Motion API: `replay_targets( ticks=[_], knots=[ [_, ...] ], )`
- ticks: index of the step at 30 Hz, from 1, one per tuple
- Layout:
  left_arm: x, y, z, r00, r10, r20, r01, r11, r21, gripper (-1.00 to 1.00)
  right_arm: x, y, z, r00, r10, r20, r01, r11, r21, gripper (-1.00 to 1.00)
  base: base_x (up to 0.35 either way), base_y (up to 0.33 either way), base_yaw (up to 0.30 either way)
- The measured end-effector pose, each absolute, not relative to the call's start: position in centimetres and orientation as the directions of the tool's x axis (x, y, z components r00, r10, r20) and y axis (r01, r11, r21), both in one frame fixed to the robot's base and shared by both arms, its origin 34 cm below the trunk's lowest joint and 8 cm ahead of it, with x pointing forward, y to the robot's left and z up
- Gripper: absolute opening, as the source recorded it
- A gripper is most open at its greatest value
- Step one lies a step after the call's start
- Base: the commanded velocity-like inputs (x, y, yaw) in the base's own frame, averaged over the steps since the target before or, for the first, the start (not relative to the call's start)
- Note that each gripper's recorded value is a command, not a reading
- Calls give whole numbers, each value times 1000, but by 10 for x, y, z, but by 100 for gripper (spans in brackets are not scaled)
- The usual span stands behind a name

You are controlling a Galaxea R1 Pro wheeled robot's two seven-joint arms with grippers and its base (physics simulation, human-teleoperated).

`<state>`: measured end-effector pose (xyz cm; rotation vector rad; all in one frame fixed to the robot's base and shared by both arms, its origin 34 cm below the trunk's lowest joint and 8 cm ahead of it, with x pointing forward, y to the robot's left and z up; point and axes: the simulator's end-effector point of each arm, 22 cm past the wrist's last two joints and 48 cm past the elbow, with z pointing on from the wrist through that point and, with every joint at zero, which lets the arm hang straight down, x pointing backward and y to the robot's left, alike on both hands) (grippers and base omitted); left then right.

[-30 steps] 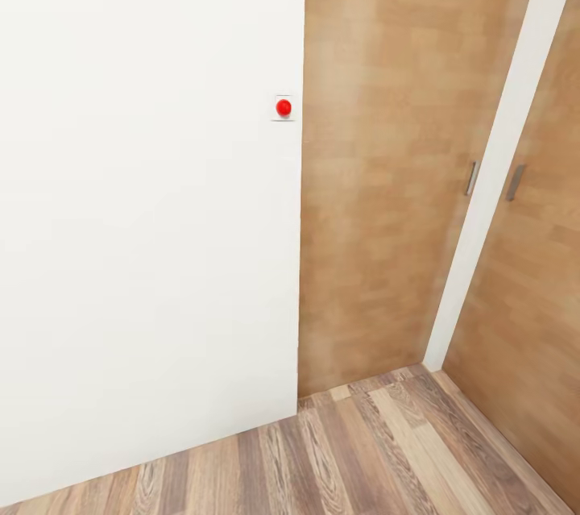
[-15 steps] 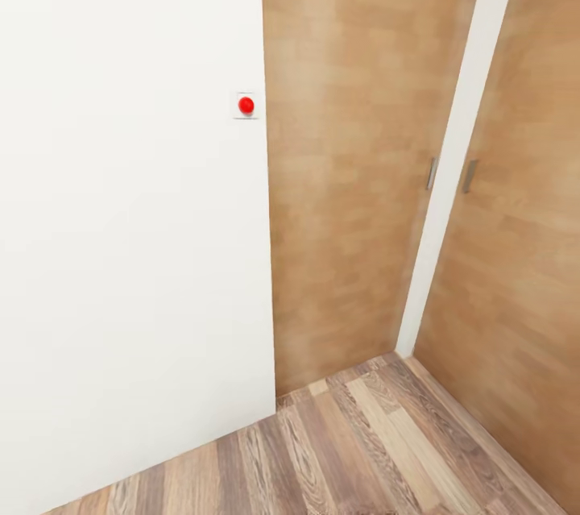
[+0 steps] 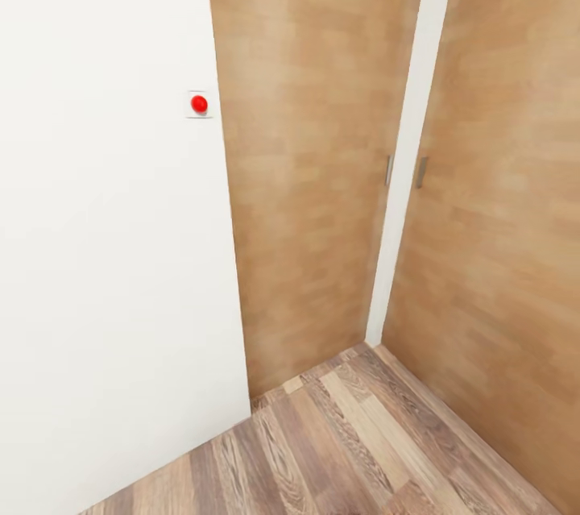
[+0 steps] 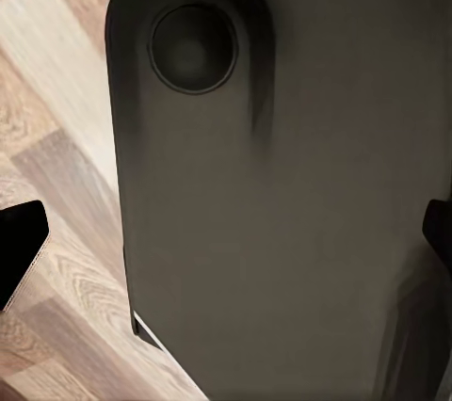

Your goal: Put all the toys in the child's room - the three board games (two on the bed and one on the table), the two jigsaw puzzles on the table, and the tennis ball on the table - inside the toy box on the table in the child's room.

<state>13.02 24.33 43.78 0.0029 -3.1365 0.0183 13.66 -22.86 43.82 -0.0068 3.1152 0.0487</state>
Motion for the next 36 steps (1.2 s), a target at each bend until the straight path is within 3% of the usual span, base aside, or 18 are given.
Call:
replay_targets(
  ticks=[6,15,36],
  knots=[
    [134,244,438,-1000,-6,-7,-6,1000,-10,100,140,-228,438,-999,-9,-38,-10,999,34,100,0,0,-176],
    [183,248,440,-988,-2,-157,-2,1000,-5,100,162,-226,440,-990,-7,-138,-13,999,42,100,0,0,-119],
    [190,243,441,-984,6,-179,8,1000,-12,100,169,-226,441,-987,-2,-159,-9,999,40,100,0,0,-242]
  ],
)
